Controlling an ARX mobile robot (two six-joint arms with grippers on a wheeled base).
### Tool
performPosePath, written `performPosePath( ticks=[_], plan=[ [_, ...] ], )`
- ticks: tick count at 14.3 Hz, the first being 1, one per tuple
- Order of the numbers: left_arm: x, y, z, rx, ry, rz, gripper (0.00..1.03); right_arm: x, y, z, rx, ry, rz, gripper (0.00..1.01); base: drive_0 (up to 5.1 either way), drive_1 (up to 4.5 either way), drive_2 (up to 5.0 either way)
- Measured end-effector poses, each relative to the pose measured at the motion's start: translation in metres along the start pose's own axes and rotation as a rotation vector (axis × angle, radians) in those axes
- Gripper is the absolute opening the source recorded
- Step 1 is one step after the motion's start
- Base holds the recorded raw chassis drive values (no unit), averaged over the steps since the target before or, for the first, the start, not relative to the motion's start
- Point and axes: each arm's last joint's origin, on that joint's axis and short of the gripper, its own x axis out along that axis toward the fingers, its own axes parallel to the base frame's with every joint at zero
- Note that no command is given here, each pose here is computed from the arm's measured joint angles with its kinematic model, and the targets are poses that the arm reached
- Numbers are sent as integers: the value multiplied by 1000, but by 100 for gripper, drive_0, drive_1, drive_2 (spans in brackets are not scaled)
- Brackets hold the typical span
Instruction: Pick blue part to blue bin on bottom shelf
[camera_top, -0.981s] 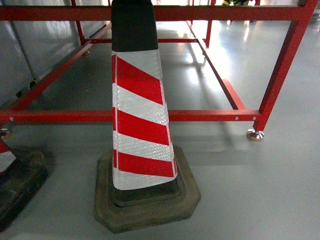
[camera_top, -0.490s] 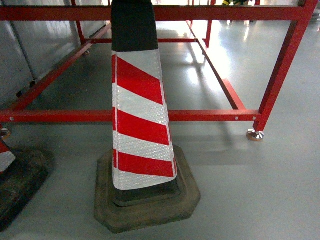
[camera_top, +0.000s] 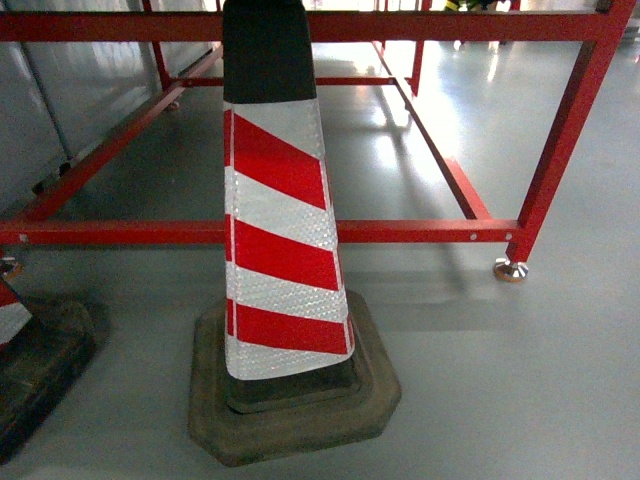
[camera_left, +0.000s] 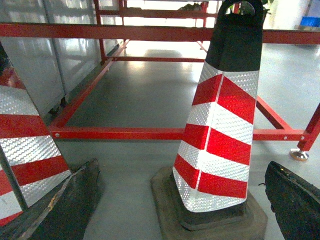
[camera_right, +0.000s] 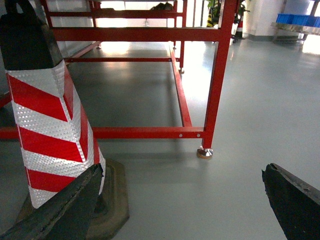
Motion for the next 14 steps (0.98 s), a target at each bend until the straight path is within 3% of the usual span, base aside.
performPosePath(
  ticks=[14],
  plan=[
    [0,0,0,1,2,0,98,0,0,0,-1,-1,0,98,0,0,0]
  ],
)
